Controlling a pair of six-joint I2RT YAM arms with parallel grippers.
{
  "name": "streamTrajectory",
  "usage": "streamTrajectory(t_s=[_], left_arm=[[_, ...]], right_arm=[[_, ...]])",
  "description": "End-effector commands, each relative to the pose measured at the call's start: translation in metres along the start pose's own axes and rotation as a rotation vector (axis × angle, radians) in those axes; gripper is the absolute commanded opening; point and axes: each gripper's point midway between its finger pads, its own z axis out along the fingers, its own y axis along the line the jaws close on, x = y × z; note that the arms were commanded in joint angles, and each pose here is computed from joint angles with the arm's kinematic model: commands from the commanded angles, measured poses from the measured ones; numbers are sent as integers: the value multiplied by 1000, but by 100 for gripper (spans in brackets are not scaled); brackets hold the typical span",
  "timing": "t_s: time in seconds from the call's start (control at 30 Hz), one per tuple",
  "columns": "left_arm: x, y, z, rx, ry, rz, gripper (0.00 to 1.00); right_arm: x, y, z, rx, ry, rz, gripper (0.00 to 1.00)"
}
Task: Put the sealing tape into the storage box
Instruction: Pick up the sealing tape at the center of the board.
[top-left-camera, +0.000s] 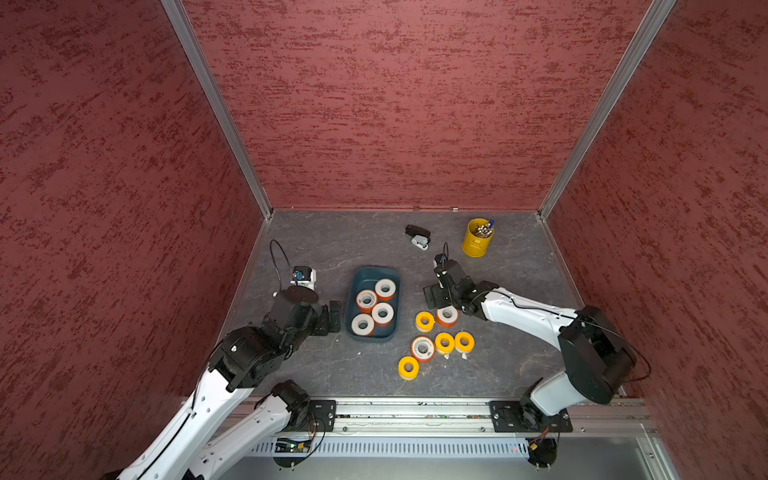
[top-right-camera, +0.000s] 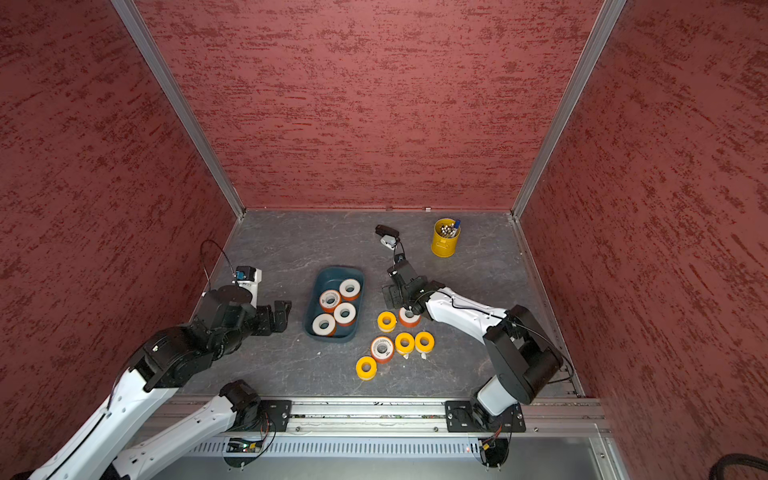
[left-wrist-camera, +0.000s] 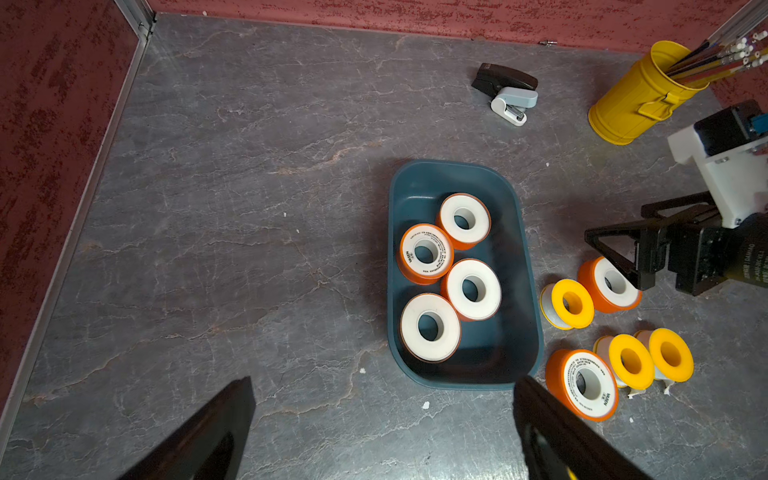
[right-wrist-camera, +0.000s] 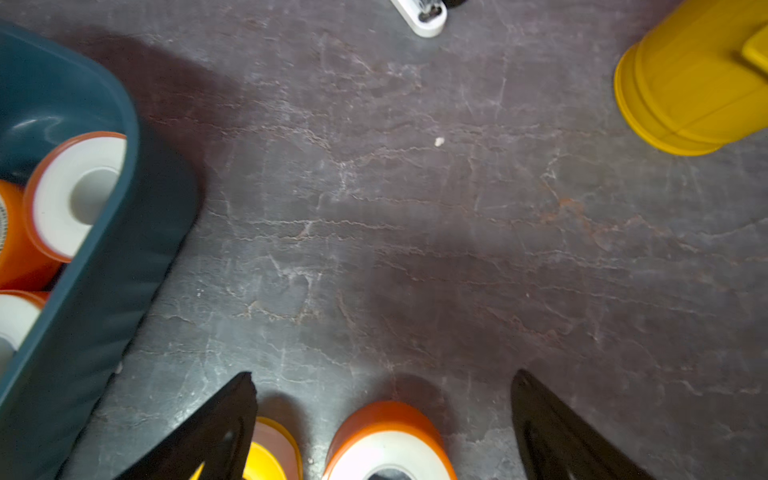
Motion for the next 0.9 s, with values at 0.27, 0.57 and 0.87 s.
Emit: streamTrajectory(t_s=[0.27,0.57,0.87], left_arm=[[0,0,11,3,26,-18,100],[0,1,13,1,29,-20,100],[0,1,17,10,45,-34,100]], right_arm=[[38,-6,18,-40,163,85,89],[70,-6,25,-48,261,105,87],[85,-8,18,-57,288,126,86]])
